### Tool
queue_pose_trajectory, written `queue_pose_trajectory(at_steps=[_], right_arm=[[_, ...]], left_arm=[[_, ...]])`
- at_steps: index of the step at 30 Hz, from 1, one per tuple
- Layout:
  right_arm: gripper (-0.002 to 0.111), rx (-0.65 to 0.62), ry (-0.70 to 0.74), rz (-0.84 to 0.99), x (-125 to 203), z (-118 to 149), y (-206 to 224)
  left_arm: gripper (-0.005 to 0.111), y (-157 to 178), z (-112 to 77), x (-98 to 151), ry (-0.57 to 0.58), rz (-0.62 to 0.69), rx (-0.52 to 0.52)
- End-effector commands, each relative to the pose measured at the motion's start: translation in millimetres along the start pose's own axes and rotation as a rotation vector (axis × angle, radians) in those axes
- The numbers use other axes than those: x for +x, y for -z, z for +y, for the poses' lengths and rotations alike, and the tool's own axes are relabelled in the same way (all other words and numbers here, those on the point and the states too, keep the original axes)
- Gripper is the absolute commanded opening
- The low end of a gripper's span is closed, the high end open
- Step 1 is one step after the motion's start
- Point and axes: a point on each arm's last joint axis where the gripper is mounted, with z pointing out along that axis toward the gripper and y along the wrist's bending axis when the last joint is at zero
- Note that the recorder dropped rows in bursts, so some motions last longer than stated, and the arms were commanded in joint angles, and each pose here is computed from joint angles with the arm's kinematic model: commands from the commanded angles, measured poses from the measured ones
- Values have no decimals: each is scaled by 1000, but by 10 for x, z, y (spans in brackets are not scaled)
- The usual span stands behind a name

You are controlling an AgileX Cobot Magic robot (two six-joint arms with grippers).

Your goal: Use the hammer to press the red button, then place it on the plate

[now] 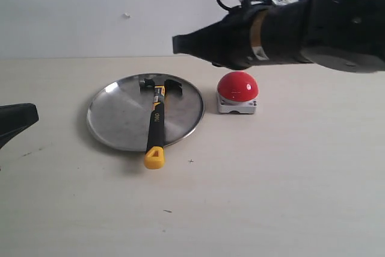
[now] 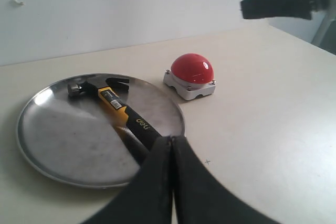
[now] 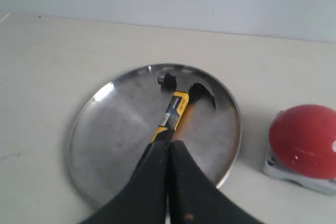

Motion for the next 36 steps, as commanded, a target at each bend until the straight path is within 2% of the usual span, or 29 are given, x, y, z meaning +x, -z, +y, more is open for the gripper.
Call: queue_pose_trajectory(at_steps=[1,5,9,16,19,25,31,36], right_arm=[[0,-77,48,-25,187,-24,414],[0,-81,37,-32,351,-104,712],[0,-21,33,-46,378,-191,922],[0,-33,30,-73,340,-182,992],[0,-23,182,-80,331,-183,994],[0,17,232,-103,292,-222,1117],[0,84,92,-294,125,-511,1632],[0,246,-24,-438,304,-875,2087]], left_arm=[[0,11,-4,9,2,-3,-3],[0,11,-4,9,2,-3,-3],[0,11,-4,9,2,-3,-3],[0,11,-4,9,2,-3,-3],[0,11,-4,9,2,-3,-3],[0,11,-4,9,2,-3,-3],[0,11,-4,9,2,-3,-3],[0,11,-4,9,2,-3,-3]])
